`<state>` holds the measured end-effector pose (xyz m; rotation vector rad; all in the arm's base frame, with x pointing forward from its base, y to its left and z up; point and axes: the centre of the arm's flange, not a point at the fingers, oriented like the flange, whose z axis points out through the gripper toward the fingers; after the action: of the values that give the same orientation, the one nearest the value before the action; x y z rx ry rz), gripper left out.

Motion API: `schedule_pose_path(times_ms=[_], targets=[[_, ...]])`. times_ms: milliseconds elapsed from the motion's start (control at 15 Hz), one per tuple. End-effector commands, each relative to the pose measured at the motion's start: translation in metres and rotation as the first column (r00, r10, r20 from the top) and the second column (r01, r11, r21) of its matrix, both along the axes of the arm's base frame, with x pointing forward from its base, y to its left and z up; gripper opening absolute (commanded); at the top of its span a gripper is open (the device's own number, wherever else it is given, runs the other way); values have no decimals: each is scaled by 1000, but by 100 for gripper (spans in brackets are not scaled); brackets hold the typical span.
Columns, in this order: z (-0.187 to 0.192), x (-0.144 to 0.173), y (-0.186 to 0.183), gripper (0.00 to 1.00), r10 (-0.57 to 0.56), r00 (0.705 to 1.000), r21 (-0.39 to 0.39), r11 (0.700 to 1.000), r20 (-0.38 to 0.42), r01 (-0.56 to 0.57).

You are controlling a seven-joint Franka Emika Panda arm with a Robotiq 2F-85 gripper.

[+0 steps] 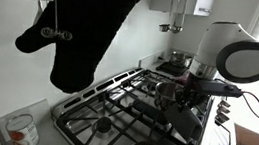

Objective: Move the pot to the right, then remove the cloth from the pot handle and pour water in the pot

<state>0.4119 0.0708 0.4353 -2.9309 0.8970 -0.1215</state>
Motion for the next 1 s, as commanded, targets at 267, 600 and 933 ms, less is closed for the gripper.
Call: schedule_pose_path(times_ms=[267, 600, 933], targets=[[-3, -8, -20, 10, -179, 984, -42, 983, 8, 179], [-4, -9, -52, 10, -240, 970, -66, 968, 47, 243], [-3, -13, -88, 10, -315, 947, -84, 944, 66, 319]])
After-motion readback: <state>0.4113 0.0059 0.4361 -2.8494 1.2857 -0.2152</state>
